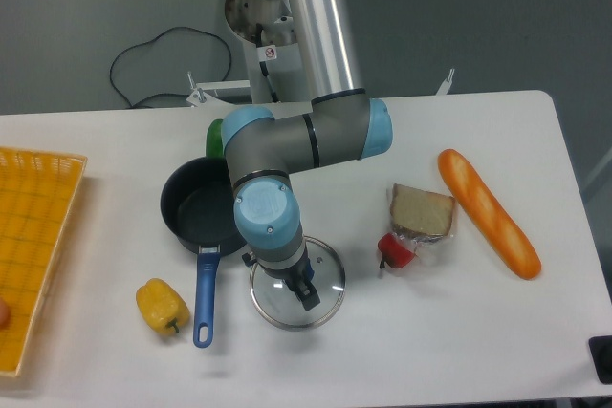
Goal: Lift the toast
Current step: 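Move the gripper from above the glass lid toward the toast slice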
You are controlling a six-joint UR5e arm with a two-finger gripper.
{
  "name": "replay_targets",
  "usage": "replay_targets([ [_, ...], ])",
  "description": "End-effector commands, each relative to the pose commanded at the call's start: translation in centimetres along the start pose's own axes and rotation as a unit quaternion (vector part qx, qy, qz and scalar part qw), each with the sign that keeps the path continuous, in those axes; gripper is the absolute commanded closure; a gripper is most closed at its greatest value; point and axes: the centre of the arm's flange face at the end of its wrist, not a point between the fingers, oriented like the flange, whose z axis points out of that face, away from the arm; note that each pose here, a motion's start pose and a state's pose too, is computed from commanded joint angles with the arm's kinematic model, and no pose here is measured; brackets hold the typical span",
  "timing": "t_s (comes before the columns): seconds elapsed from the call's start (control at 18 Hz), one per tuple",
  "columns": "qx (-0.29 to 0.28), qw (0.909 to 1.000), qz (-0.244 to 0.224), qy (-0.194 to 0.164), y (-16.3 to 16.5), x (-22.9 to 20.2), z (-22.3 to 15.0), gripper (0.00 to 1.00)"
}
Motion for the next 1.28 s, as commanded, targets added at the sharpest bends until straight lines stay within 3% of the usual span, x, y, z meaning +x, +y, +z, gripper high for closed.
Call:
replay_targets([
  [0.28, 0.039, 0.9991, -0.014, 0.008, 1.5, -0.6, -0.8, 0.00],
  [0.56, 0.037, 0.9989, -0.024, 0.015, 1.9, -0.4, -0.1, 0.00],
  [0.83, 0.047, 0.9967, -0.064, 0.016, 4.2, -1.9, -0.1, 0.00],
  [1.28, 0.078, 0.9944, -0.069, 0.020, 4.0, -2.0, 0.4, 0.00],
])
